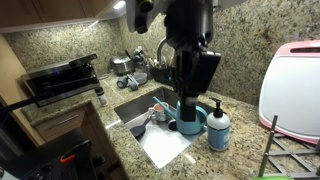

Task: Press the pump on the bottle

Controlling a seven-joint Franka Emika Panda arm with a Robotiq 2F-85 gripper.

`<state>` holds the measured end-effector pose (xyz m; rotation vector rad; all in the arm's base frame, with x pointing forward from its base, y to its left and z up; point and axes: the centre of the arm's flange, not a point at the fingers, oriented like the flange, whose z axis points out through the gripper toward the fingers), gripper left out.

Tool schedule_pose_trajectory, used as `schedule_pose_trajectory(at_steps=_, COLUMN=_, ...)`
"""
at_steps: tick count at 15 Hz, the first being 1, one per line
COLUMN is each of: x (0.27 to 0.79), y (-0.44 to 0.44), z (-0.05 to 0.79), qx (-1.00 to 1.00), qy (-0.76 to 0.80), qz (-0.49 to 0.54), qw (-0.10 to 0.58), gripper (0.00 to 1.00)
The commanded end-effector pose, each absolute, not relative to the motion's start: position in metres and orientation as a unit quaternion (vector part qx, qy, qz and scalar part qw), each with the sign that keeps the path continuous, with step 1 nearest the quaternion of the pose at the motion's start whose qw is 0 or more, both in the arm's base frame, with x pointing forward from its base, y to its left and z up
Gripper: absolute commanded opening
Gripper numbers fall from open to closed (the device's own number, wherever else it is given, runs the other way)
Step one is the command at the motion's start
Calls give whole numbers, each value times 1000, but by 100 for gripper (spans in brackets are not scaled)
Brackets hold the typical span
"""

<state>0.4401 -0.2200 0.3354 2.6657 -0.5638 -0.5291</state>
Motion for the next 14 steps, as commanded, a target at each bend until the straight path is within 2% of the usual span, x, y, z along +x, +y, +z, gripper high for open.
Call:
schedule_pose_trajectory(at_steps=1, x=442, y=-228, z=329, qx=933, qy=-218, qz=-207, qw=196, gripper=0)
schedule_pose_trajectory(at_steps=9, x=440, y=-226, z=324, qx=939, qy=-209, qz=-200, qw=186, gripper=0)
schedule_pose_trajectory(at_steps=14, x=442, y=-230, z=294, qx=935, qy=-198, qz=-218, qw=196, gripper=0)
